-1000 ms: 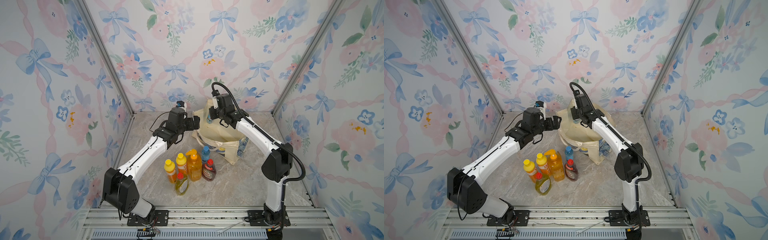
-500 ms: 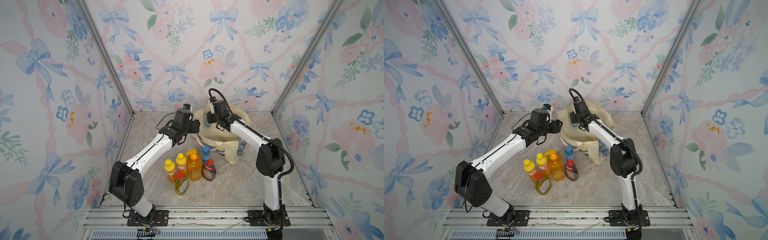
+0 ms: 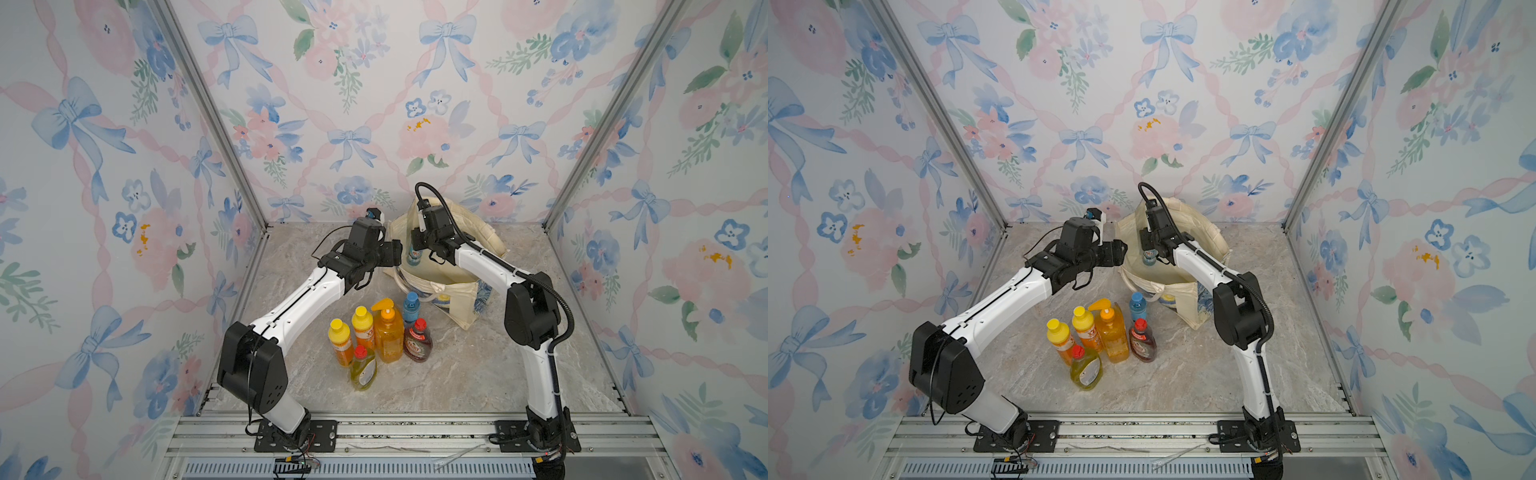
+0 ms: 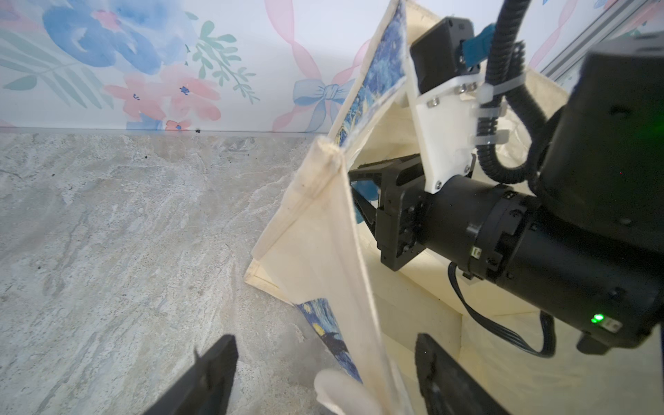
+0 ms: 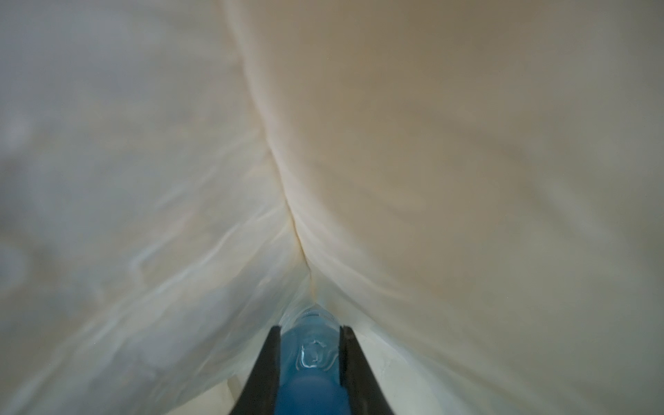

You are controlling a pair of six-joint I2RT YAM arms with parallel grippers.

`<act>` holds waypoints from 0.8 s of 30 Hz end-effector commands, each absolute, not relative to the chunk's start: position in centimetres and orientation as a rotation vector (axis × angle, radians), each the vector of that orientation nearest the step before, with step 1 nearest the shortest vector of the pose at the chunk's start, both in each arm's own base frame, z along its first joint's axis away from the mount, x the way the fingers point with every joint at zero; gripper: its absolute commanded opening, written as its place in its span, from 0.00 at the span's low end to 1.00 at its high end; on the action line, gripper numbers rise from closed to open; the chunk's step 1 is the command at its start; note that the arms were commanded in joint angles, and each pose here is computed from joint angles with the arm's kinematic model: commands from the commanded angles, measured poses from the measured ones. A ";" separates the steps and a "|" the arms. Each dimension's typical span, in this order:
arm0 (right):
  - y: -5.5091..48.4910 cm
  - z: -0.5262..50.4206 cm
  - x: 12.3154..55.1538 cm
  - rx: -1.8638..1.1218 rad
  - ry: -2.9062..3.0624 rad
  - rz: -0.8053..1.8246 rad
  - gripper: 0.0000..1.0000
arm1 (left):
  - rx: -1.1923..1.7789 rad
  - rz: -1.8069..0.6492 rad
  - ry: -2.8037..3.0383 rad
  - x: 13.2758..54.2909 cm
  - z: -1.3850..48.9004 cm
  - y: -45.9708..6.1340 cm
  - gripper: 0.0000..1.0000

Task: Pack dish soap into the shopping bag
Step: Place the bottle of dish soap in the shopping bag.

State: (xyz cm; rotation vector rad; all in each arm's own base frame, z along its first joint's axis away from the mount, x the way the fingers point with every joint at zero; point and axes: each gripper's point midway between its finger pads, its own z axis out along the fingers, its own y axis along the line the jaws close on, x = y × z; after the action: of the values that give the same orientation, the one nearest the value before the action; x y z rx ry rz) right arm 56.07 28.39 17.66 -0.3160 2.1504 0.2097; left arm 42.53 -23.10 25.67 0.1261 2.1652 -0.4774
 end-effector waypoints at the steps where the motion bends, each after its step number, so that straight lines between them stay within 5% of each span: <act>1: 28.0 16.0 56.7 -0.299 2.181 0.214 0.10 | 0.123 -0.470 2.159 42.0 26.1 -22.8 0.84; 10: 28.6 18.4 56.2 -0.332 2.170 0.243 0.41 | 0.112 -0.455 2.148 41.8 26.5 -22.4 0.88; 24: 28.3 23.3 54.8 -0.328 2.115 0.247 0.68 | 0.107 -0.437 2.165 41.8 25.6 -22.2 0.89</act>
State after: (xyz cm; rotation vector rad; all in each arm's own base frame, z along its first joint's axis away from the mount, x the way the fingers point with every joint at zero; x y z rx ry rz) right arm 55.36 28.64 18.32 -0.3503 2.1882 0.2256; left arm 42.36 -22.48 25.79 0.1094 2.1587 -0.4516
